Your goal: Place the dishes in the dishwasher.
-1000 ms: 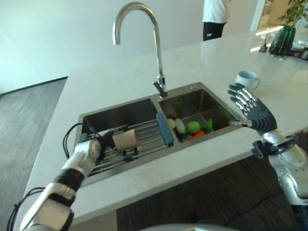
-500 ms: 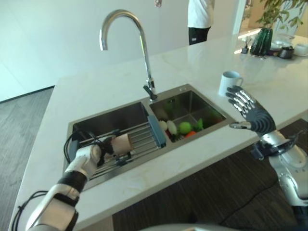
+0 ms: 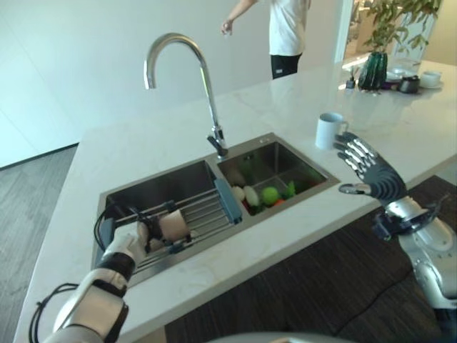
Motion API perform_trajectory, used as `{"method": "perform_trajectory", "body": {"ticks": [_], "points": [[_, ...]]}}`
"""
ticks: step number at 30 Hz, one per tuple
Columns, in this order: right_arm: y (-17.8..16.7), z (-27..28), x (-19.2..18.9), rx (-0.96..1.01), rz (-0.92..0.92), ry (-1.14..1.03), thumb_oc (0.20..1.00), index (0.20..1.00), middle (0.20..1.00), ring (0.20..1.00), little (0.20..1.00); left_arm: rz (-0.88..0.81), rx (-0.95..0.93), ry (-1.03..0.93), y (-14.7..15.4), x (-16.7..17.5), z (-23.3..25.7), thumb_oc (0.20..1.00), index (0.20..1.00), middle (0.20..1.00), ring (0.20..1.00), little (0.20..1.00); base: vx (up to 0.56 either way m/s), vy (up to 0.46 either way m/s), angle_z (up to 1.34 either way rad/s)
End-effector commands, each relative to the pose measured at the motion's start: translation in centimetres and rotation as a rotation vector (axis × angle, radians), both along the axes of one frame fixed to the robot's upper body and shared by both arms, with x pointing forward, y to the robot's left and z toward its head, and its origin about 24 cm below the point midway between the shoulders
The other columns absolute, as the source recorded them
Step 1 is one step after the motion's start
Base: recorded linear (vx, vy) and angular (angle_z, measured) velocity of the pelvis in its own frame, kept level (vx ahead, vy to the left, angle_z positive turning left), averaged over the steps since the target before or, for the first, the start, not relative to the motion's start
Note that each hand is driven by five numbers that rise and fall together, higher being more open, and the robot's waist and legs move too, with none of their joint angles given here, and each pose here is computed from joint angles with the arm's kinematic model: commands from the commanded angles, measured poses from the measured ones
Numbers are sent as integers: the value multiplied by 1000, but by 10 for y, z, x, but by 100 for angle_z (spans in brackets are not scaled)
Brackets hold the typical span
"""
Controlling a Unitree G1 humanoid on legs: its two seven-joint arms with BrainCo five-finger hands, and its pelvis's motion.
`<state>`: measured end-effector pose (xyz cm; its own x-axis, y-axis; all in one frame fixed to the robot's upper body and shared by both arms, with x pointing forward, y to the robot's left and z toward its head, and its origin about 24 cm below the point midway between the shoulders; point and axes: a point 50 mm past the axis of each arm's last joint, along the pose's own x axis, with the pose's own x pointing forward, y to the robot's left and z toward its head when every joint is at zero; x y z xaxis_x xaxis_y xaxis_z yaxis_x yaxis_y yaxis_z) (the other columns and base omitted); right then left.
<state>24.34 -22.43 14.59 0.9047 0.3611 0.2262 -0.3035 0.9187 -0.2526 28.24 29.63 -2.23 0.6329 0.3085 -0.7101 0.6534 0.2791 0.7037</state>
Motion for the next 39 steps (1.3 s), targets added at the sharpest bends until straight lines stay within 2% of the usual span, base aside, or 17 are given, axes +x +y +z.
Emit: {"method": "perform_trajectory", "body": {"ticks": [1, 11, 16, 21, 30, 33, 39], "points": [[6, 33, 1, 10, 36, -171, 1000, 1000, 1000, 1000, 1000, -10, 156, 70, 21, -17, -10, 200, 200, 200, 200, 200, -21, 0, -12], [5, 30, 0, 6, 15, -183, 1000, 1000, 1000, 1000, 1000, -60, 125, -53, 12, -12, -8, 200, 200, 200, 200, 200, -16, -1, 2], [4, 27, 0, 7, -2, -182, 1000, 1000, 1000, 1000, 1000, -1, 6, -173, 18, -8, 4, 200, 200, 200, 200, 200, -15, 4, 11], [3, 25, 0, 11, -29, -183, 1000, 1000, 1000, 1000, 1000, 48, -123, -417, 28, 4, 40, 200, 200, 200, 200, 200, -7, -5, 3], [-6, 22, -4, 12, -74, -179, 1000, 1000, 1000, 1000, 1000, 102, -254, -815, 42, -3, 92, 200, 200, 200, 200, 200, -8, 2, 15], [-6, 19, -4, 20, -91, -178, 1000, 1000, 1000, 1000, 1000, 123, -391, -1028, 35, -1, 118, 200, 200, 200, 200, 200, 1, -6, 6], [-2, 15, -4, 32, -108, -175, 1000, 1000, 1000, 1000, 1000, 129, -619, -1284, 17, -2, 149, 200, 200, 200, 200, 200, -2, -29, 13]]}}
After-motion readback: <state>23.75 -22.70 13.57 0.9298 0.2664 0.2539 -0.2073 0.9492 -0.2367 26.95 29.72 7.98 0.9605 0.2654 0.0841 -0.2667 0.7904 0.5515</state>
